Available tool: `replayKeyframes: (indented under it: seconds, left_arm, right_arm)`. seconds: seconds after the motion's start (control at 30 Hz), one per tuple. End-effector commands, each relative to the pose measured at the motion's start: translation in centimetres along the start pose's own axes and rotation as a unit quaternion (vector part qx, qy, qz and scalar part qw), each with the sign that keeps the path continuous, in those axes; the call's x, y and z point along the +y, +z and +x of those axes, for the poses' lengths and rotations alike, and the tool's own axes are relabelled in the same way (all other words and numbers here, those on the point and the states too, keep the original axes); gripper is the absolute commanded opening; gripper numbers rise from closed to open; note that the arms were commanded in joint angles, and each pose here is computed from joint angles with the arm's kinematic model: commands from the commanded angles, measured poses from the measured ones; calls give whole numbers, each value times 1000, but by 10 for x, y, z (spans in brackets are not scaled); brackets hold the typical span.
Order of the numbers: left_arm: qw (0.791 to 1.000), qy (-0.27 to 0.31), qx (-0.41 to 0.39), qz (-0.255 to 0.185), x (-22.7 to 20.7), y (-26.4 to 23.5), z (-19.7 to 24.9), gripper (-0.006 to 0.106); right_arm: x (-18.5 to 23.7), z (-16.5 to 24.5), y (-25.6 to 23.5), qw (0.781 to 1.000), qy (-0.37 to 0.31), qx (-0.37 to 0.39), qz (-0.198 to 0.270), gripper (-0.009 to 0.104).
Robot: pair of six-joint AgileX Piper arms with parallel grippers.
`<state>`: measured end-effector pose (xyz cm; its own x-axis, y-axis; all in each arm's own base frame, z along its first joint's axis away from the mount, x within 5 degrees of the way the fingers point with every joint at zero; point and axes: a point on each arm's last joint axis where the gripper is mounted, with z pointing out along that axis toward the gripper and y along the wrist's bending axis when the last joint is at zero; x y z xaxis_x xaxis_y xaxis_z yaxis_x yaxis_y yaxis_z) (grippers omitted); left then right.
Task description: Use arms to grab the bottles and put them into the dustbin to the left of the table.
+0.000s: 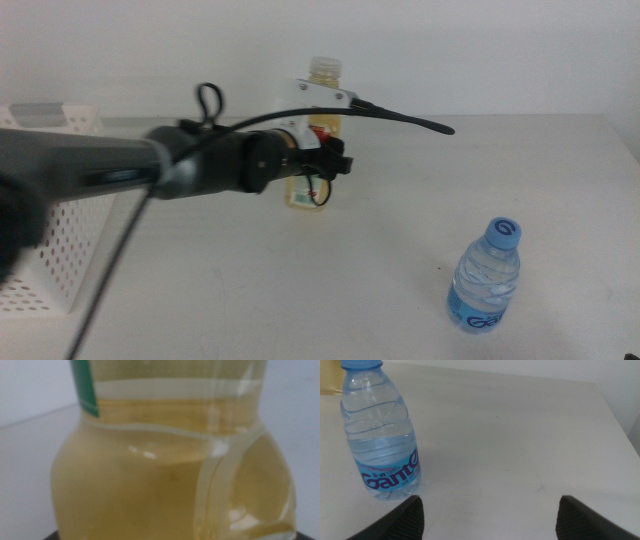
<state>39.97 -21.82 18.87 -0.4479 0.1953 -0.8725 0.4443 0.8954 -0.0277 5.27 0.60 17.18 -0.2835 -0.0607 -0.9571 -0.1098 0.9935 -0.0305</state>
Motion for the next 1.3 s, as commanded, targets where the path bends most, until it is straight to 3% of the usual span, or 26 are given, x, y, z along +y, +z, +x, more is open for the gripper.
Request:
replayKeyframes:
  seconds: [0.0, 0.33, 0.63, 0.8, 0.97, 1.27]
  left_arm:
    - [992, -8, -123, -5, 0, -63, -58, -5]
    - [999, -47, 23, -4, 36, -157, -69, -5]
    - [973, -119, 192, -39, 111, -207, -82, -5]
    - [966, -135, 204, -81, 155, -243, -94, -5]
    - [956, -135, 210, -152, 190, -268, -92, -5]
    - [916, -148, 294, -231, 241, -275, -60, -5]
  right_arm:
    - [-1, -8, -3, 999, -6, -43, 7, 79]
    - [-1, -8, -3, 999, -6, -43, 7, 79]
    - [-1, -8, -3, 999, -6, -43, 7, 79]
    - [-1, -8, -3, 999, -6, -43, 7, 79]
    - [-1, -8, -3, 999, -6, -43, 7, 79]
    - [-1, -8, -3, 999, -6, -43, 7, 79]
